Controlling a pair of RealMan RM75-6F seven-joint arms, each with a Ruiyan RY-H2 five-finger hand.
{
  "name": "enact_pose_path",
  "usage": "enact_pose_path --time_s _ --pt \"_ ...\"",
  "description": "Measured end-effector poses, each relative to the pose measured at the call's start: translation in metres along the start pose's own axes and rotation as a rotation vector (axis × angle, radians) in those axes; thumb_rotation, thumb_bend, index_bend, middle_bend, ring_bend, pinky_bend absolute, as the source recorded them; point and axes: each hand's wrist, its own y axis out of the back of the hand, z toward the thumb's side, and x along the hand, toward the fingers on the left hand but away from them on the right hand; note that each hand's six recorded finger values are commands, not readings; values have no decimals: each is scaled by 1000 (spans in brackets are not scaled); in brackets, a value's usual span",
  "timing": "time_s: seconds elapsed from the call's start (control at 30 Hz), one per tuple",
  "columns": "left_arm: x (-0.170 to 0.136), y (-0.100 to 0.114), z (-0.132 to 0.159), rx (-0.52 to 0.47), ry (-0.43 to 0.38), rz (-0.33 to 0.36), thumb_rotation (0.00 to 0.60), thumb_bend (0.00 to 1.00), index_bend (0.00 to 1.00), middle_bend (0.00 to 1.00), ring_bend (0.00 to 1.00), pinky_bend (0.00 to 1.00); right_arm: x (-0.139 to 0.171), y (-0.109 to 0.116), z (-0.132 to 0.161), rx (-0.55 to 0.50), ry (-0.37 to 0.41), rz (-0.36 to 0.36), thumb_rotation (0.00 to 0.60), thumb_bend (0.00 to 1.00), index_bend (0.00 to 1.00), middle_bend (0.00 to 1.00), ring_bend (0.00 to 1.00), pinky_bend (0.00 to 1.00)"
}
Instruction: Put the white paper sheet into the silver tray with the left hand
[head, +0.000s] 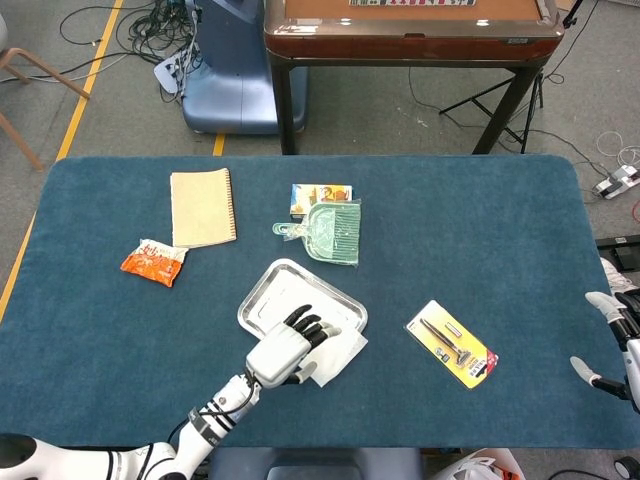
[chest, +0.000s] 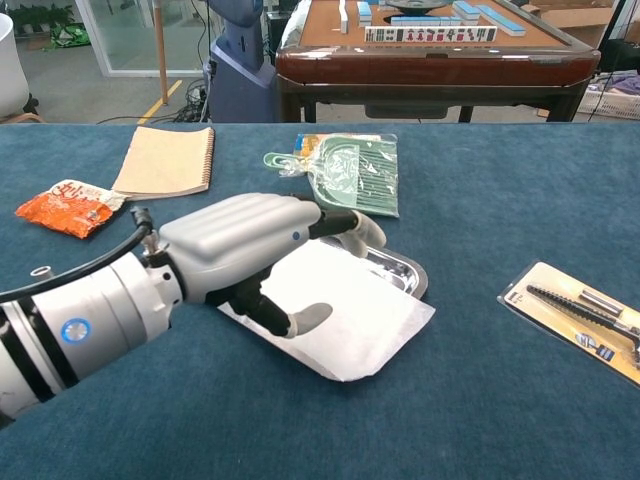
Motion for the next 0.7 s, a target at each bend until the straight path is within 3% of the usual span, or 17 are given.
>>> enact_pose_path --time_s 0.07,0.1,0.13,0.17,0.2,0.27,0.4,0.47,0.53,0.7 --pt "-3 0 -5 25 1 -20 582 358 284 255 213 70 0 0 0 -1 1 -1 600 188 164 175 96 106" --pt "-5 1 -8 40 3 -36 516 362 310 281 245 71 0 0 0 -2 2 0 600 188 164 175 96 106" --pt "-6 2 -11 48 5 -49 398 378 339 329 292 99 0 -1 0 -3 3 0 600 188 164 175 96 106" --pt "-8 2 -15 55 10 -65 230 405 367 391 350 187 0 -1 1 -3 4 1 600 188 164 175 96 106" --pt "-9 3 -17 58 12 -76 127 429 387 449 407 292 0 -1 1 -4 4 1 600 188 164 175 96 106" --pt "-8 6 -19 65 10 -85 32 449 411 583 526 470 -1 -1 1 -4 5 1 600 188 164 174 96 106" --pt "-3 10 -24 85 -3 -90 0 473 397 884 853 844 0 0 0 -2 2 -2 600 188 164 174 96 106" --pt "-1 11 -26 99 -10 -104 0 483 369 963 943 948 0 0 -1 0 0 -2 600 188 164 174 96 106" --pt "2 12 -29 115 -15 -120 0 494 337 997 990 995 0 0 0 0 0 -2 600 188 164 174 96 106" --pt "9 10 -36 162 -12 -175 2 546 194 1000 1000 1000 -1 0 0 0 -2 1 600 188 164 175 96 106"
